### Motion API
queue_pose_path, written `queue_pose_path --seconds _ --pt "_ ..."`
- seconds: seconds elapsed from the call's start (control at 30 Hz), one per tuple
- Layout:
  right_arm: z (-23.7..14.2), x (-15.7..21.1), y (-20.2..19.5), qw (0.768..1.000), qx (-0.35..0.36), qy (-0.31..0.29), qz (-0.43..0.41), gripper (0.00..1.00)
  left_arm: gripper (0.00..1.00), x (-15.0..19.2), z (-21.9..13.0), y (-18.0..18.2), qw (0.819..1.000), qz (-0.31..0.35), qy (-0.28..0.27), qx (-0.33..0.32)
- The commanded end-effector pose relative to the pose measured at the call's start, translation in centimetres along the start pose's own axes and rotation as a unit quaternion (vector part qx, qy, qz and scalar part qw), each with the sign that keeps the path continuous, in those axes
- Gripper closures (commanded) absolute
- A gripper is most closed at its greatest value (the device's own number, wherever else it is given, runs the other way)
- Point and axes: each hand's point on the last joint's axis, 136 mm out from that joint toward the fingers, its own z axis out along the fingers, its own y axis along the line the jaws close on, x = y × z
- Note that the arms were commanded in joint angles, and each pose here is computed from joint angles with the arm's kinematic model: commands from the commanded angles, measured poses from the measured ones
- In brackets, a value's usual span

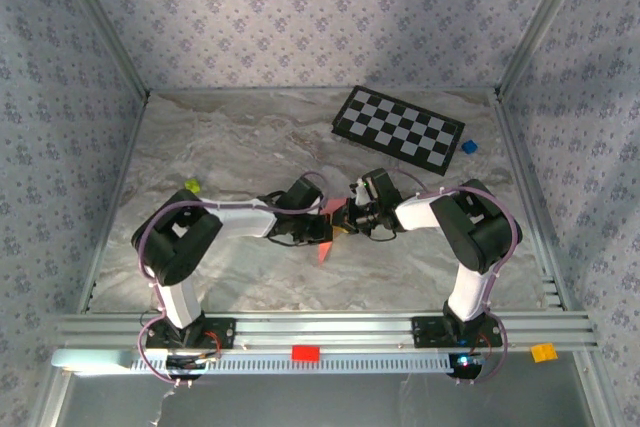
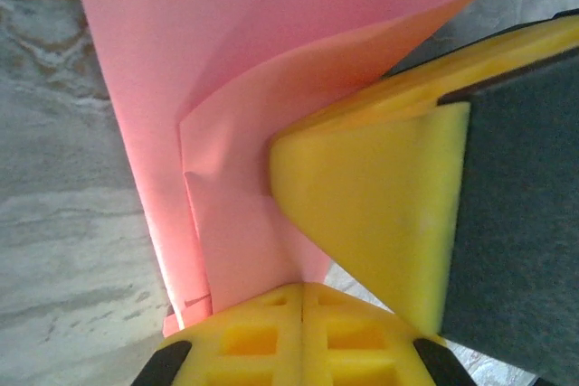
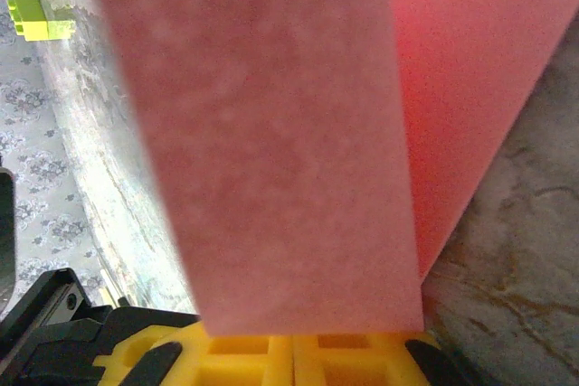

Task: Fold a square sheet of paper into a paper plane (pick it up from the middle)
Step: Fold the wing for the fifth time at the center of the table.

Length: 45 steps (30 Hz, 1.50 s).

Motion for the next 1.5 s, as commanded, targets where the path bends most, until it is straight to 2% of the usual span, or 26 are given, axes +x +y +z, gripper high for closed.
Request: queue_pose_path --seconds 0.0,0.27,0.4,0.57,0.87,1.27,1.47 --pt "0.0 0.6 -3.6 0.997 0.065 -0.008 0.035 0.92 1.00 3.0 0.6 4.6 0.997 -0.021 0.028 -0.062" --pt "-3.6 -0.9 -0.2 0.997 0.049 -0.050 -0.009 0.88 1.00 7.5 0.0 7.2 0.997 -0.012 0.062 -0.048" --pt "-4.9 -0.7 0.8 0.997 0.038 -0.062 -0.029 0.89 1.00 8.4 -0.4 7.5 0.996 -0.001 0.074 -0.042" --pt "-4.7 0.3 1.6 0.997 0.025 -0.058 -0.047 0.90 1.00 8.4 -0.5 7.2 0.996 0.004 0.075 -0.037" --pt "-5.0 1.7 2.6 0.990 0.041 -0.069 -0.113 0.91 1.00 8.0 -0.2 7.1 0.997 -0.002 0.072 -0.037" --pt "-4.4 1.7 2.7 0.990 0.037 -0.056 -0.120 0.94 1.00 7.8 -0.6 6.9 0.998 -0.005 0.059 -0.029" --pt "-3.7 2.4 3.8 0.990 0.013 -0.042 -0.135 0.95 1.00 7.4 -0.7 6.9 0.998 -0.006 0.057 -0.027"
